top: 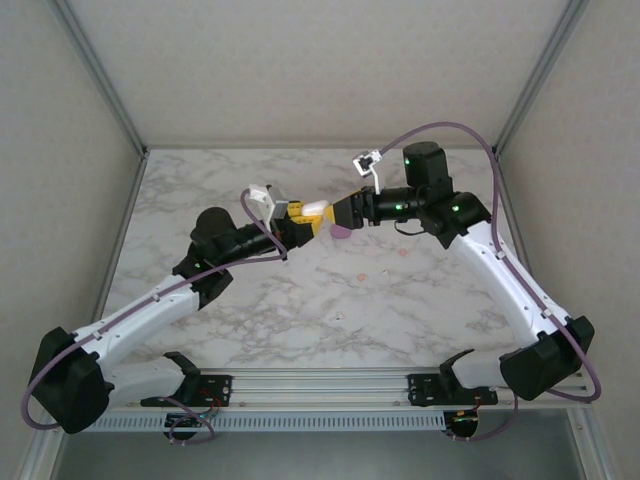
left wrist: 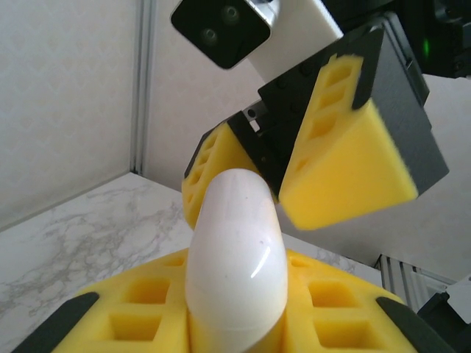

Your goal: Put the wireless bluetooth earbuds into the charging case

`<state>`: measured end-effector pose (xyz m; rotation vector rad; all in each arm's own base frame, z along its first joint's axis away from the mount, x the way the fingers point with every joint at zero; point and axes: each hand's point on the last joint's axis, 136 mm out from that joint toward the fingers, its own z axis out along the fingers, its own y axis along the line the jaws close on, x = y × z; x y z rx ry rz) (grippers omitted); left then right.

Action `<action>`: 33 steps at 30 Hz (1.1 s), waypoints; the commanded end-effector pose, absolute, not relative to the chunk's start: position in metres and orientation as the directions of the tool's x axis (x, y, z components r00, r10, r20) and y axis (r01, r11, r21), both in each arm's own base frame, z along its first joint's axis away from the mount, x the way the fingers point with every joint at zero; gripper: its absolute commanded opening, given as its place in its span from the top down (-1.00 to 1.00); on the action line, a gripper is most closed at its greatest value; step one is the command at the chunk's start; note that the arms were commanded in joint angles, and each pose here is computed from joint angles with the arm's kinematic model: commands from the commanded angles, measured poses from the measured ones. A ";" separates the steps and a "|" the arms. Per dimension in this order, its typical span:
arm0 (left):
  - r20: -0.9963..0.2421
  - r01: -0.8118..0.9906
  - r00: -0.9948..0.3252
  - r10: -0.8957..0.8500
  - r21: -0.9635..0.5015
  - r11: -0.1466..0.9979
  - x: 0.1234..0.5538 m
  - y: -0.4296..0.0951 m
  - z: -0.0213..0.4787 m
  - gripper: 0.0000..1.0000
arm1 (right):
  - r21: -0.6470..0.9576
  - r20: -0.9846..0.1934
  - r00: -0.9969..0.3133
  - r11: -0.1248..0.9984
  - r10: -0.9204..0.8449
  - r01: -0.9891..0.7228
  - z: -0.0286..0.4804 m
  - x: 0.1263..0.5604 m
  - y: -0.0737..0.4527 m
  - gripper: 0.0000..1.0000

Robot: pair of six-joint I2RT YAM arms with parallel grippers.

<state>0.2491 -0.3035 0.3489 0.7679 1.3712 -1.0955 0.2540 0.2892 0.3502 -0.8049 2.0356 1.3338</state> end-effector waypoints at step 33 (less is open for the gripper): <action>-0.990 0.926 -0.048 -0.130 -0.093 0.366 0.238 -0.299 0.361 0.96 | 0.493 -0.837 -0.546 0.378 -0.041 -0.784 0.404 0.261 0.279 -0.41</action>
